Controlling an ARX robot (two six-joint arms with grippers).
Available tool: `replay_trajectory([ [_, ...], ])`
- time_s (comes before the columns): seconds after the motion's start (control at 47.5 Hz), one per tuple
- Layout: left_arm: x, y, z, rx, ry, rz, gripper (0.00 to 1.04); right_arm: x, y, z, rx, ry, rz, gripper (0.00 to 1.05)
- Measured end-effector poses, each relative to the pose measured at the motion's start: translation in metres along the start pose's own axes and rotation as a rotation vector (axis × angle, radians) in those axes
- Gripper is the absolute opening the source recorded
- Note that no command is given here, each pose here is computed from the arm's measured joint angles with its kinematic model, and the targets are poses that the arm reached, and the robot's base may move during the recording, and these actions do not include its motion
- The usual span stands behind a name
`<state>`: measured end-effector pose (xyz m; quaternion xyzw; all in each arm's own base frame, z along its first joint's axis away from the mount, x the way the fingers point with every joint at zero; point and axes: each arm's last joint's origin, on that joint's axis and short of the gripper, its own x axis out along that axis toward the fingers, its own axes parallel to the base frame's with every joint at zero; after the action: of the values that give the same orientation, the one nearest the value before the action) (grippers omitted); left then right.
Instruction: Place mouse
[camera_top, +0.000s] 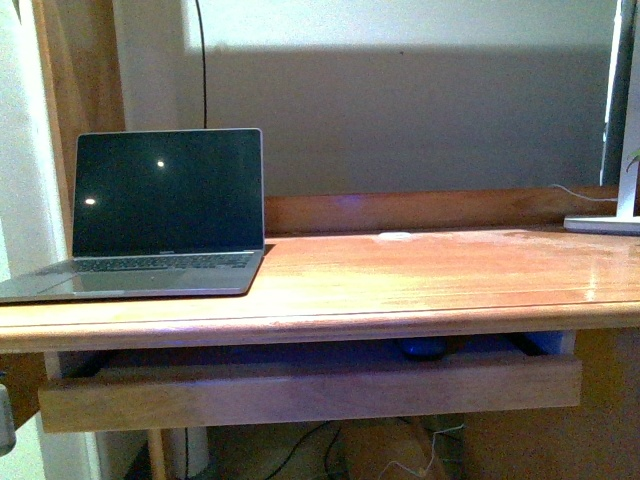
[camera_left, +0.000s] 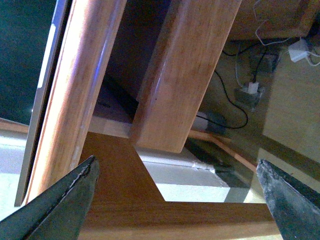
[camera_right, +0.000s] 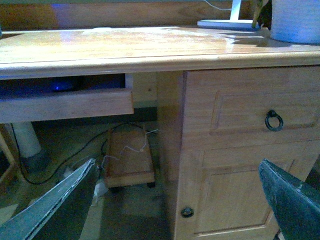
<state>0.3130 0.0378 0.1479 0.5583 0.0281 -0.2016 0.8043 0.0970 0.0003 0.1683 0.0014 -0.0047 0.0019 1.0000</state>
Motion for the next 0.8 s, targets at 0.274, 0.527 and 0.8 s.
replay_trajectory([
  [0.274,0.042,-0.004,-0.011,0.150,-0.049,0.023,0.97,0.000,0.000,0.000,0.000,0.000,0.000,0.97],
  [0.527,0.074,-0.015,-0.016,0.212,-0.081,0.023,0.97,0.000,0.000,0.000,0.000,0.000,0.000,0.97],
  [0.8,0.102,-0.024,-0.020,0.322,-0.126,0.081,0.97,0.000,0.000,0.000,0.000,0.000,0.000,0.97],
])
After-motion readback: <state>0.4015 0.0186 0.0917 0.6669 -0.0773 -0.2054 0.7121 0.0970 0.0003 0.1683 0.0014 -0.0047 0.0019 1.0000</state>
